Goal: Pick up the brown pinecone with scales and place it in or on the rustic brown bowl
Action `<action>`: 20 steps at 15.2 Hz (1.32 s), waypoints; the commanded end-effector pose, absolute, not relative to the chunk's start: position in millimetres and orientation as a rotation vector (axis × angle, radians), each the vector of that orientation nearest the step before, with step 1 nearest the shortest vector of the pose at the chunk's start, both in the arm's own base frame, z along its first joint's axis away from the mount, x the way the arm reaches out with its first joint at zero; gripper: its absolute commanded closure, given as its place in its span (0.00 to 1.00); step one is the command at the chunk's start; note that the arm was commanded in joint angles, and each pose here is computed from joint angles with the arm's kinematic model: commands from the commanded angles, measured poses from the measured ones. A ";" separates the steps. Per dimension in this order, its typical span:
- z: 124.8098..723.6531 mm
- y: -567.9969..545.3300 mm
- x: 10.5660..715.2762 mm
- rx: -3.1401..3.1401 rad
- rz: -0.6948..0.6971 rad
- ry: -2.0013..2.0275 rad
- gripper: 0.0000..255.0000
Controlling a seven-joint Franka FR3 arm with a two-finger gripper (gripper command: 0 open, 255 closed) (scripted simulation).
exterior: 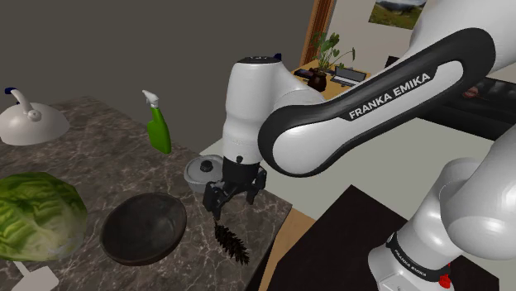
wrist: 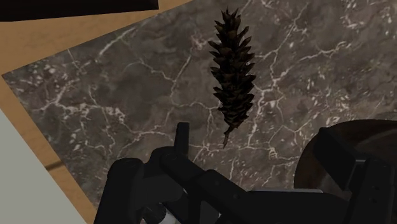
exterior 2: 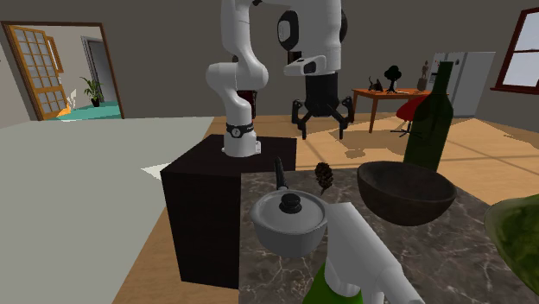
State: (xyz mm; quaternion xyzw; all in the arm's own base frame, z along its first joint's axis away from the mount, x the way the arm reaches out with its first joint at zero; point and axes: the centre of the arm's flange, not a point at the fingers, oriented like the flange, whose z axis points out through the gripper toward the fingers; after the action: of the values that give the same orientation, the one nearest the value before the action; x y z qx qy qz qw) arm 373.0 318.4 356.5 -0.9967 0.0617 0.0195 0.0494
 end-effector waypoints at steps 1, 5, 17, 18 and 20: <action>353.2 318.7 373.3 -3.036 0.059 0.188 0.00; 353.2 318.7 373.3 -3.036 0.059 0.188 0.00; 353.3 318.7 373.3 -3.036 0.059 0.188 1.00; 353.3 318.7 373.3 -3.036 0.059 0.188 0.00; 327.4 324.1 379.1 -3.036 0.090 0.296 0.00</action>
State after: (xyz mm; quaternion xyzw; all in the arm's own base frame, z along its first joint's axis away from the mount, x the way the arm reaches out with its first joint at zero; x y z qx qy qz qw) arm 376.7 320.3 337.4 -0.9952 0.0820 0.0253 0.0468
